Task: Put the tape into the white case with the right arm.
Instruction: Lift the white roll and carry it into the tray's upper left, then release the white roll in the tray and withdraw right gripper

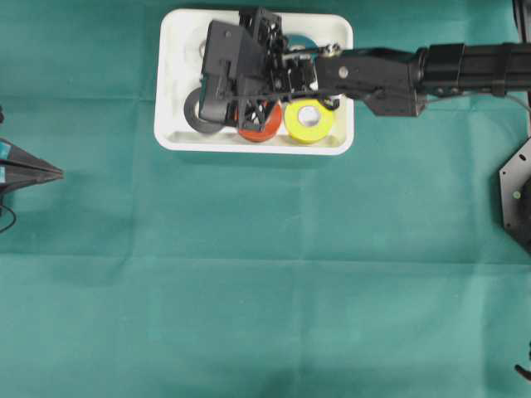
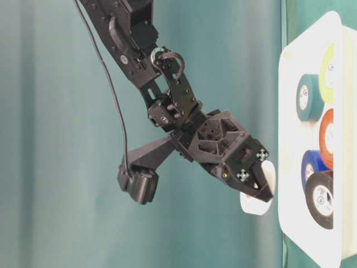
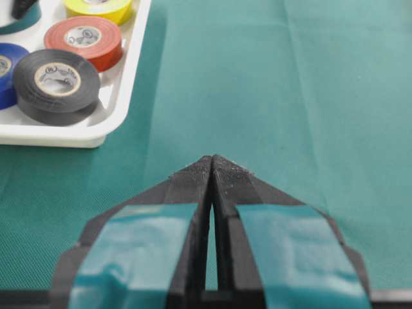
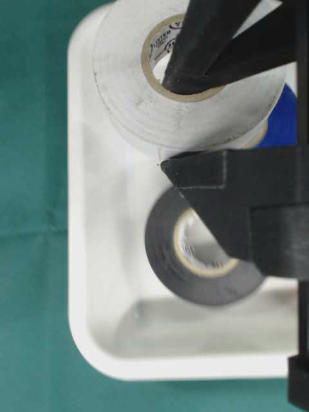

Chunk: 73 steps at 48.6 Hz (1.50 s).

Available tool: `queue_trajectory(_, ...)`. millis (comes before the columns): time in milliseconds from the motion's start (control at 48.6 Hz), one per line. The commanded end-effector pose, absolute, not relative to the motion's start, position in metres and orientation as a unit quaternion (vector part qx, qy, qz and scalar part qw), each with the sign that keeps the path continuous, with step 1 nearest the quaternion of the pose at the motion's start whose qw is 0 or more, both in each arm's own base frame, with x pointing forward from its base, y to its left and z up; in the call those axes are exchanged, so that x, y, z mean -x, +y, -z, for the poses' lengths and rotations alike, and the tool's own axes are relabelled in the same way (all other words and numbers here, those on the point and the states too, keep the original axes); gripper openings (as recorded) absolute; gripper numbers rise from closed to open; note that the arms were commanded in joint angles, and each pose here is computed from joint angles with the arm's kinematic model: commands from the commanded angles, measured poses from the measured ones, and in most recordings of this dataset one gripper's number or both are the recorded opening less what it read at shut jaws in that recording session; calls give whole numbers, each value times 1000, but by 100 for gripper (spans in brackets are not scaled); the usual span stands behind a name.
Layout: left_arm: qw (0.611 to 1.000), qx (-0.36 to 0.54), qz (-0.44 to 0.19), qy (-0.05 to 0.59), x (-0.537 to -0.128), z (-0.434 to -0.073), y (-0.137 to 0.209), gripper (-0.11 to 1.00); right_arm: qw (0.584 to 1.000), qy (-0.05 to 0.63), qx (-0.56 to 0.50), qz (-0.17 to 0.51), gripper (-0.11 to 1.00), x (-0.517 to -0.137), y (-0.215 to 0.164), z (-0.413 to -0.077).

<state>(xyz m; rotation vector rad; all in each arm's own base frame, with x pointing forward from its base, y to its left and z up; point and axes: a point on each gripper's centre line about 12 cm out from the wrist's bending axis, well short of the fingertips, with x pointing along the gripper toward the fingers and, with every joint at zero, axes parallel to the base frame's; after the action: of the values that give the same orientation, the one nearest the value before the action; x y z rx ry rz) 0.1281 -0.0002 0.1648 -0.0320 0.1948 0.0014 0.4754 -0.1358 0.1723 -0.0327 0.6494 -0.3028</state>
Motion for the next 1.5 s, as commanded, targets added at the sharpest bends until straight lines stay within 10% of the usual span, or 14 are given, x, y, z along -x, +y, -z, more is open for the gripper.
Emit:
queue_trajectory(0,996,16,-2,92,-129,-169,0,1,947,286,20,144,2,-476,-134,-198)
queue_trajectory(535,996,16,-2,92,-129,-169,0,1,944,294,18,151,4,-473,-143,-191)
queue_trajectory(864,996,16,-2,92,-129,-169,0,1,942,298,16,154,86,-471,-144,-188)
queue_trajectory(1481,996,16,-2,92,-129,-169,0,1,920,349,12,178,86,-404,-132,-187)
